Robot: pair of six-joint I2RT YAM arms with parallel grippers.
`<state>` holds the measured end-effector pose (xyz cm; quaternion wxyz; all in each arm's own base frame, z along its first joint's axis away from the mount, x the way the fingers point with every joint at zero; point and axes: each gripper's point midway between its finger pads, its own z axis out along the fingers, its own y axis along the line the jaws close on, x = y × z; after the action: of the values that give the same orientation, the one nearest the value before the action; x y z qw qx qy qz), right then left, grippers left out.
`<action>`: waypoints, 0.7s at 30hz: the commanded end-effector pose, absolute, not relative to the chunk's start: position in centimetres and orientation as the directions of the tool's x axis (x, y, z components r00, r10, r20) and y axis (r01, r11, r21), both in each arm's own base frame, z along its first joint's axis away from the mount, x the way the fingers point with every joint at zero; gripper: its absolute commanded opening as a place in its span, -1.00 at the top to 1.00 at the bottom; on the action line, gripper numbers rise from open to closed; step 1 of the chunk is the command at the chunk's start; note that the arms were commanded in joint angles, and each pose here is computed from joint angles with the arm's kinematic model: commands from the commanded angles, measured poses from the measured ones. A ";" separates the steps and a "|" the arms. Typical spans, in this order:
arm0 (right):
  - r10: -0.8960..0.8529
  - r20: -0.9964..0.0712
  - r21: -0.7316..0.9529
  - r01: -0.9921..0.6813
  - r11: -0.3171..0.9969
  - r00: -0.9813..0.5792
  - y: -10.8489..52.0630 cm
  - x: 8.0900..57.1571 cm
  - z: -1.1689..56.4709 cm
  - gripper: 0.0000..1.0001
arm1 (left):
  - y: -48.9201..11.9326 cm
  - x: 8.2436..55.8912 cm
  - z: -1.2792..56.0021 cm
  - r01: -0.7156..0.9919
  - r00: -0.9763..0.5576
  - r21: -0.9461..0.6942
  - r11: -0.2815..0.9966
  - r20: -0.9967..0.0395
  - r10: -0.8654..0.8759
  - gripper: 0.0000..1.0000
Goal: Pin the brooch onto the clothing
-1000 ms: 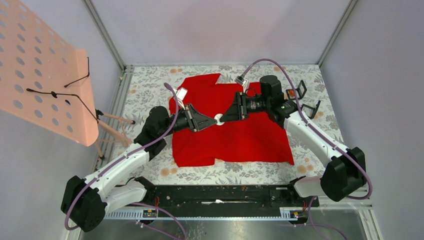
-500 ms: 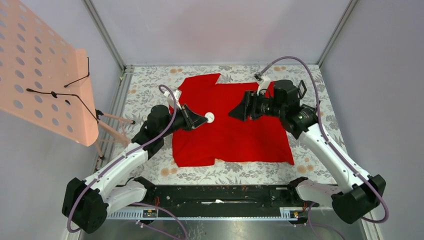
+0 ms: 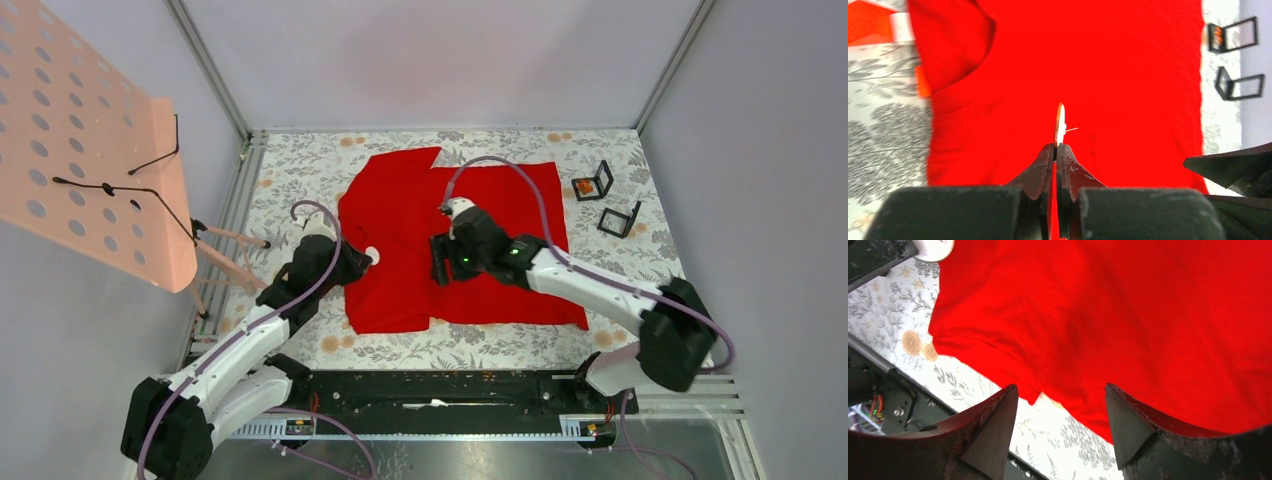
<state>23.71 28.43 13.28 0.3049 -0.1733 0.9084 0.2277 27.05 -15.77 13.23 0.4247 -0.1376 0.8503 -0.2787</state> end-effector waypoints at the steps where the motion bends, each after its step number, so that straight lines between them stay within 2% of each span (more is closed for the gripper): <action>1: -0.140 -0.724 0.291 -0.482 0.826 -0.676 33.9 26.9 14.7 -0.41 | -12.6 27.6 13.1 -0.079 -0.497 -0.547 0.833 -0.703 -0.509 1.00; 13: -0.210 -0.658 0.184 -0.424 0.887 -0.724 40.7 30.0 7.8 -0.40 | -10.3 26.9 12.2 -0.145 -0.390 -0.612 0.777 -0.687 -0.613 1.00; 21: -0.272 -0.658 0.036 -0.390 0.920 -0.702 40.9 32.4 4.6 -0.30 | -10.5 26.7 11.3 -0.140 -0.403 -0.617 0.774 -0.679 -0.614 1.00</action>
<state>30.37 40.91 4.08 0.3064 -0.1878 0.9242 0.1293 25.73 -10.49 9.92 0.4657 -0.2241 0.8268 -0.2222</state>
